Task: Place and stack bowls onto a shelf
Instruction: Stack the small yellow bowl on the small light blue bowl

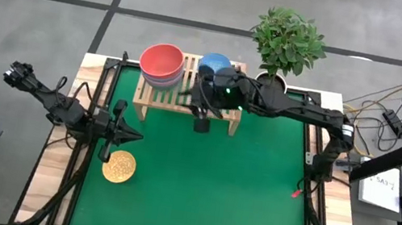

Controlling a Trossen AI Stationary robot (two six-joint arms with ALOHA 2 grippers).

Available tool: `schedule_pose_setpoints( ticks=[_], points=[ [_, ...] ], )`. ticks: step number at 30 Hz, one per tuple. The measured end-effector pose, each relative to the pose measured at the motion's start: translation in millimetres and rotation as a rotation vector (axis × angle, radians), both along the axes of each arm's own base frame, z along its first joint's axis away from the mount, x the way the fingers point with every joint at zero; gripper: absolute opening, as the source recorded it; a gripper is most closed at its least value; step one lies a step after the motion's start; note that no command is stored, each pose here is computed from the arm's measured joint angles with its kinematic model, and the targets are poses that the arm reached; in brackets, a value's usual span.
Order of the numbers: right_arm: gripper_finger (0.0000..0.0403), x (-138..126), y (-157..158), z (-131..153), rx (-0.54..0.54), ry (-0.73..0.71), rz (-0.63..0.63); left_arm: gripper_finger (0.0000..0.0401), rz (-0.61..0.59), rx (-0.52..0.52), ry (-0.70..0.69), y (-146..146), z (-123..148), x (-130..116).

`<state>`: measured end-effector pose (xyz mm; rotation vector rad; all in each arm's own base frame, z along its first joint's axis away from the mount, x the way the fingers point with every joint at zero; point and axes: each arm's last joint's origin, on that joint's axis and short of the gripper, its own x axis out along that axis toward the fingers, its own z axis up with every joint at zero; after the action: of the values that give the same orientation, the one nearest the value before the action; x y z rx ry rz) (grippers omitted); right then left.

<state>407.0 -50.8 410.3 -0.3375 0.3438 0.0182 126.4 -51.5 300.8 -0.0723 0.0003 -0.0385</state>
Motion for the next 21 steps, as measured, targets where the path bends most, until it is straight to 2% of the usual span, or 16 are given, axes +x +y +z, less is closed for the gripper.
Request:
schedule_pose_setpoints(
  ticks=[4,9,15,21],
  points=[
    [0.0118,-15.9,28.1,-1.0,0.025,0.09,0.059,0.0,0.002,-0.028,0.044,-1.8,-5.0,3.6],
    [0.0114,-38.3,61.0,-12.6,0.048,0.137,0.129,0.0,0.017,-0.064,0.086,-5.7,-10.7,11.9],
    [0.0114,-70.5,89.7,-36.6,0.058,0.137,0.181,0.0,0.04,-0.124,0.148,-11.1,-20.1,23.1],
    [0.0107,-104.1,101.0,-60.9,0.071,0.104,0.226,0.0,0.067,-0.253,0.228,-18.5,-27.9,37.5]
  ],
)
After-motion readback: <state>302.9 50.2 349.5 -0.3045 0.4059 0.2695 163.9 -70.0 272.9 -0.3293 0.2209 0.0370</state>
